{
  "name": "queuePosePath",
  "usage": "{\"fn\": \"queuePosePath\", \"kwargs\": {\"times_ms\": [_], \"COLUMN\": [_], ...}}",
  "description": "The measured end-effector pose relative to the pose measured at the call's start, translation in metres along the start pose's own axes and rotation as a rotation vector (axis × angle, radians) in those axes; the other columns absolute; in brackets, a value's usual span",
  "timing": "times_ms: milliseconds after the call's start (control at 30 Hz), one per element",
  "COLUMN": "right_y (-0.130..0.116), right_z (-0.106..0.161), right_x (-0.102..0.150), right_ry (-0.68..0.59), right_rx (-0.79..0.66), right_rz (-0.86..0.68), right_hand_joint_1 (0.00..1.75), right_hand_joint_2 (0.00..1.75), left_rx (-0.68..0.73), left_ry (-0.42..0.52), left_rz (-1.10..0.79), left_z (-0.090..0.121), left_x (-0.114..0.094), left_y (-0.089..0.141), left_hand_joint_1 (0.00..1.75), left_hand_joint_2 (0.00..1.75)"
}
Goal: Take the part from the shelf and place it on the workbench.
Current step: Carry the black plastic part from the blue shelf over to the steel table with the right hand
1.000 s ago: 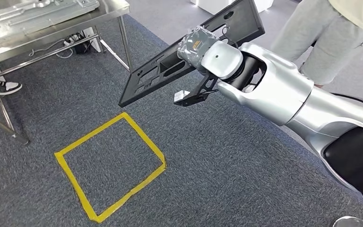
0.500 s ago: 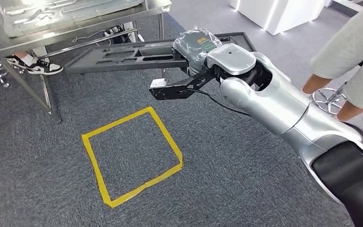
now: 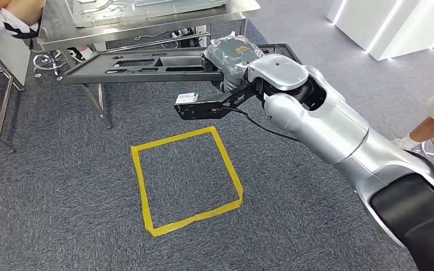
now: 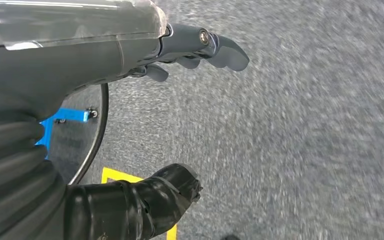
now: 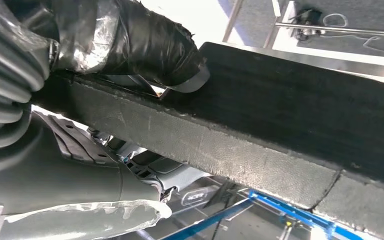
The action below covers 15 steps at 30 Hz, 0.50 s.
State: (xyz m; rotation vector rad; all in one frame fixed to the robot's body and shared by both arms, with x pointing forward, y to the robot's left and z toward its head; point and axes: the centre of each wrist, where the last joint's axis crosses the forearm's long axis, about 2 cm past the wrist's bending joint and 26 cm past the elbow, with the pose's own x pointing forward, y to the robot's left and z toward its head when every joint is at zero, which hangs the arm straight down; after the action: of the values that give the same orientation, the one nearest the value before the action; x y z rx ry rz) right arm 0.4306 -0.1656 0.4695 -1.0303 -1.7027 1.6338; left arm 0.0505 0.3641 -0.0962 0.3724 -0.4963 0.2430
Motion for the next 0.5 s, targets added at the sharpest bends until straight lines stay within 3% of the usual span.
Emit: {"fn": "queuePosePath", "kwargs": {"times_ms": [500], "right_y": [-0.0042], "right_z": [-0.0003], "right_x": [0.0018], "right_ry": [-0.010], "right_rx": [-0.006], "right_rz": [0.001], "right_hand_joint_1": [1.75], "right_hand_joint_2": [1.75], "left_rx": [0.007], "left_ry": [0.001], "left_rz": [0.003], "left_z": [-0.0005], "left_x": [0.0008], "left_y": [0.0026], "left_hand_joint_1": [0.00], "left_hand_joint_2": [1.75]}}
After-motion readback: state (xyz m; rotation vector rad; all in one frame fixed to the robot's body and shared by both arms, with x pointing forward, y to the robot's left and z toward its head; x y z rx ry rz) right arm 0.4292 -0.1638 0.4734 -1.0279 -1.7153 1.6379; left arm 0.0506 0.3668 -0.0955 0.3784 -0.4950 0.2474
